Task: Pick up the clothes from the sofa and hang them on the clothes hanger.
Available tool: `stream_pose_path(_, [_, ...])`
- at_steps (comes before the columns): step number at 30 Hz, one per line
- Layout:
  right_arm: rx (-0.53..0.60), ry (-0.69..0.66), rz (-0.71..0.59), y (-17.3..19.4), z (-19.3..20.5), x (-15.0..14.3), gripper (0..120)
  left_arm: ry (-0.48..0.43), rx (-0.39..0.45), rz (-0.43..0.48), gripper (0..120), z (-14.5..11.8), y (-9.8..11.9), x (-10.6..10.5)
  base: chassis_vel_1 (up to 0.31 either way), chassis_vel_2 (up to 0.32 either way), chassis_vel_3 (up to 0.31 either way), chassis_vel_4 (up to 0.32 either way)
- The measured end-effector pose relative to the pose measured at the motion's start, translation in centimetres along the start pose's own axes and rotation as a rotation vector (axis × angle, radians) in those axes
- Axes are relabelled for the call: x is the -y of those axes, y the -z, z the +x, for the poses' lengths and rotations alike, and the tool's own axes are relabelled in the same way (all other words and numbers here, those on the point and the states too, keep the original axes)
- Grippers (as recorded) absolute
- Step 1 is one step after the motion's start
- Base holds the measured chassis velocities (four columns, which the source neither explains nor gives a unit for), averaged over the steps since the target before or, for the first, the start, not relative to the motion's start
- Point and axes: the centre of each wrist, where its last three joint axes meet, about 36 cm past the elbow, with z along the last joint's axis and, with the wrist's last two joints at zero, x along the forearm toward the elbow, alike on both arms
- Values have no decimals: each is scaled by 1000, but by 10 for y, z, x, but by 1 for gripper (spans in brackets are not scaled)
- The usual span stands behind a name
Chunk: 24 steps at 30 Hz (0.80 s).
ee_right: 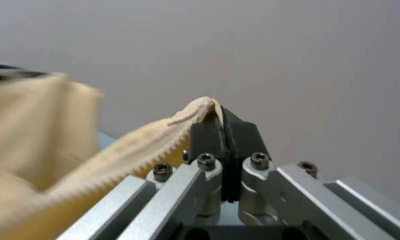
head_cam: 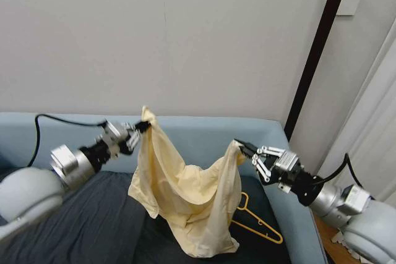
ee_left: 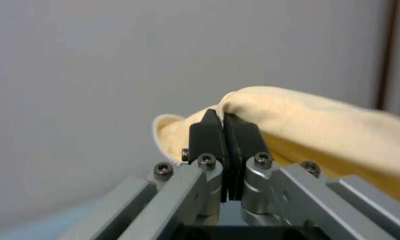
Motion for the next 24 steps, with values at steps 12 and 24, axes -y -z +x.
stream_pose_path(12, [-205,-30,146,-77,2,8,0,-83,-135,-258,0,-11,-38,29,-9,10,5,-8])
stream_pose_path(24, [-288,52,132,-105,41,-15,0,-161,-309,-210,0,21,-109,53,0,0,0,0])
